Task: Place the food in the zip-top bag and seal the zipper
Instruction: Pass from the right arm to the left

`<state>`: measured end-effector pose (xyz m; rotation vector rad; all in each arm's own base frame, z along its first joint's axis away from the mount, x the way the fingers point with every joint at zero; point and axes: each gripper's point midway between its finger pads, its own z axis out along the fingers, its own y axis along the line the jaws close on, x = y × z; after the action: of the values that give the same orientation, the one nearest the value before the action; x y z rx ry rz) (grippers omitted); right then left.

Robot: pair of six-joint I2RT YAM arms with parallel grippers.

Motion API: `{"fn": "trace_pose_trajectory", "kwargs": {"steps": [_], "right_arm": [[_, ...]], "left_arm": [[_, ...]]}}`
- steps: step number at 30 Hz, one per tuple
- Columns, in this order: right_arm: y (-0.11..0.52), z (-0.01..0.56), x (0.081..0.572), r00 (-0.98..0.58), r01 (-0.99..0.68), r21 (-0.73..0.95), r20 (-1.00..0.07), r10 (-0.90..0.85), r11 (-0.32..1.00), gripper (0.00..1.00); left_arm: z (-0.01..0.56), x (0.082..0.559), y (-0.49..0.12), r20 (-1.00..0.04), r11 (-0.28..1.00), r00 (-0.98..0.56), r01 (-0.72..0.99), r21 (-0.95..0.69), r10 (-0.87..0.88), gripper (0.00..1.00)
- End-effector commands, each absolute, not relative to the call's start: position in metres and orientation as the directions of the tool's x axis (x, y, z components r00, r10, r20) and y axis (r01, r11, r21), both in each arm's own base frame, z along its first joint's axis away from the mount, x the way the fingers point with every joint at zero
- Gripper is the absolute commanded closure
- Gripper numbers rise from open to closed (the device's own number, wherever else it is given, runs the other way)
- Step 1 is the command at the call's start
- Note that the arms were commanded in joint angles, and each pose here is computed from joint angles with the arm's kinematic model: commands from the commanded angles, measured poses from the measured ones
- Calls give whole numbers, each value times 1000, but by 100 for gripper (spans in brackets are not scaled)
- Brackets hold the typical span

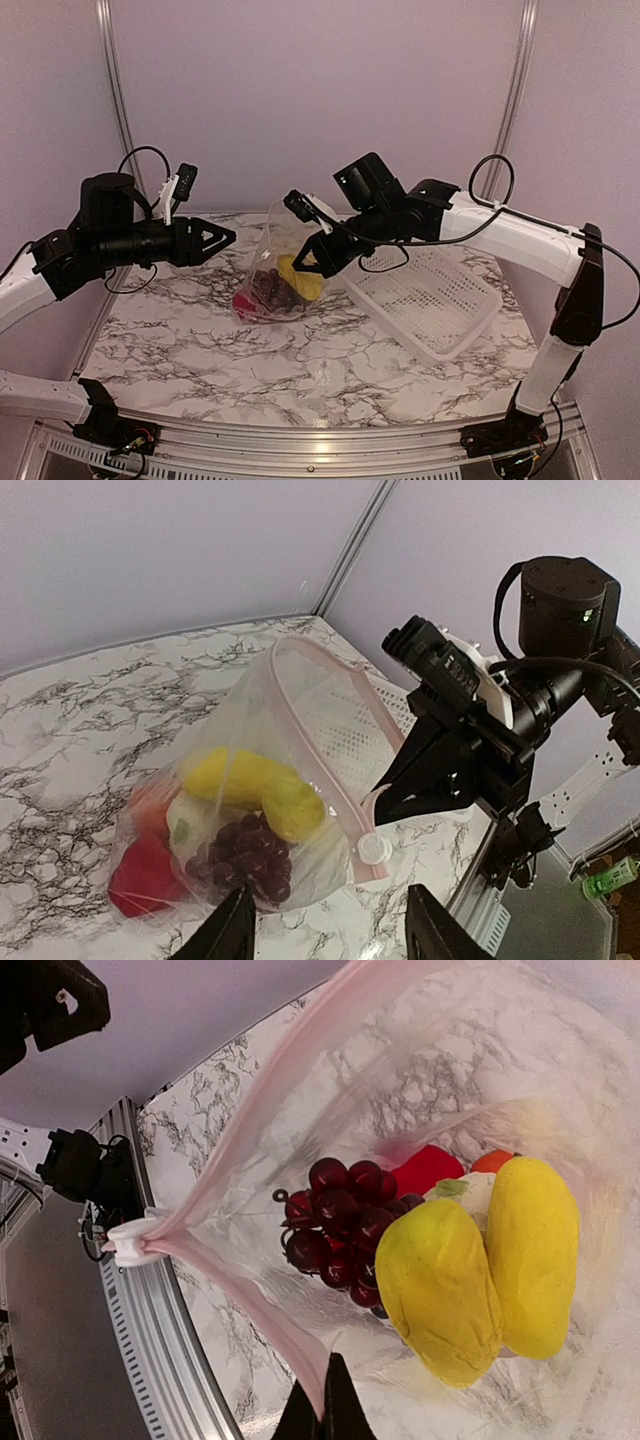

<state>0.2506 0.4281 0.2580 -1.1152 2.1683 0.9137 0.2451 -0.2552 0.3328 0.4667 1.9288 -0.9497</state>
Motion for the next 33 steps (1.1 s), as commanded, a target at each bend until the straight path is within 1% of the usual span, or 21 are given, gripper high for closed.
{"fn": "trace_pose_trajectory", "kwargs": {"steps": [1,3,5,9,11,14,16,18,21,25,27,33], "right_arm": [[431,301,239,-521,-840,392,-777,-353,375,100],[429,300,236,-539,-828,416,-776,-328,376,100],[429,303,231,-552,-821,452,-783,-287,347,100],[424,316,217,-613,-782,539,-755,-232,313,100],[419,314,212,-631,-769,554,-737,-242,319,100],[410,318,210,-618,-777,530,-745,-251,342,100],[404,314,211,-598,-789,497,-755,-268,362,100],[404,317,210,-585,-801,481,-757,-292,358,100],[405,315,210,-578,-807,468,-752,-317,361,100],[409,321,212,-570,-812,474,-769,-290,340,100],[413,324,212,-565,-818,474,-770,-296,325,100],[410,333,210,-550,-827,463,-785,-285,320,100]], "left_arm": [[324,224,-263,-909,545,-417,768,-335,29,47],[320,216,-265,-928,513,-367,810,-283,68,48],[316,209,-270,-943,484,-310,848,-215,124,48],[312,193,-287,-941,413,-239,902,-124,240,49],[308,185,-295,-932,383,-204,920,-78,301,49],[298,180,-303,-920,368,-178,929,-40,349,48],[296,182,-305,-922,379,-162,925,-19,351,45],[294,190,-305,-930,416,-146,909,8,337,44],[296,198,-307,-942,437,-110,898,42,317,47],[299,210,-309,-945,470,-78,878,85,318,51],[299,212,-312,-945,462,-61,881,99,320,52],[309,214,-328,-952,420,-38,902,98,304,60]]}}
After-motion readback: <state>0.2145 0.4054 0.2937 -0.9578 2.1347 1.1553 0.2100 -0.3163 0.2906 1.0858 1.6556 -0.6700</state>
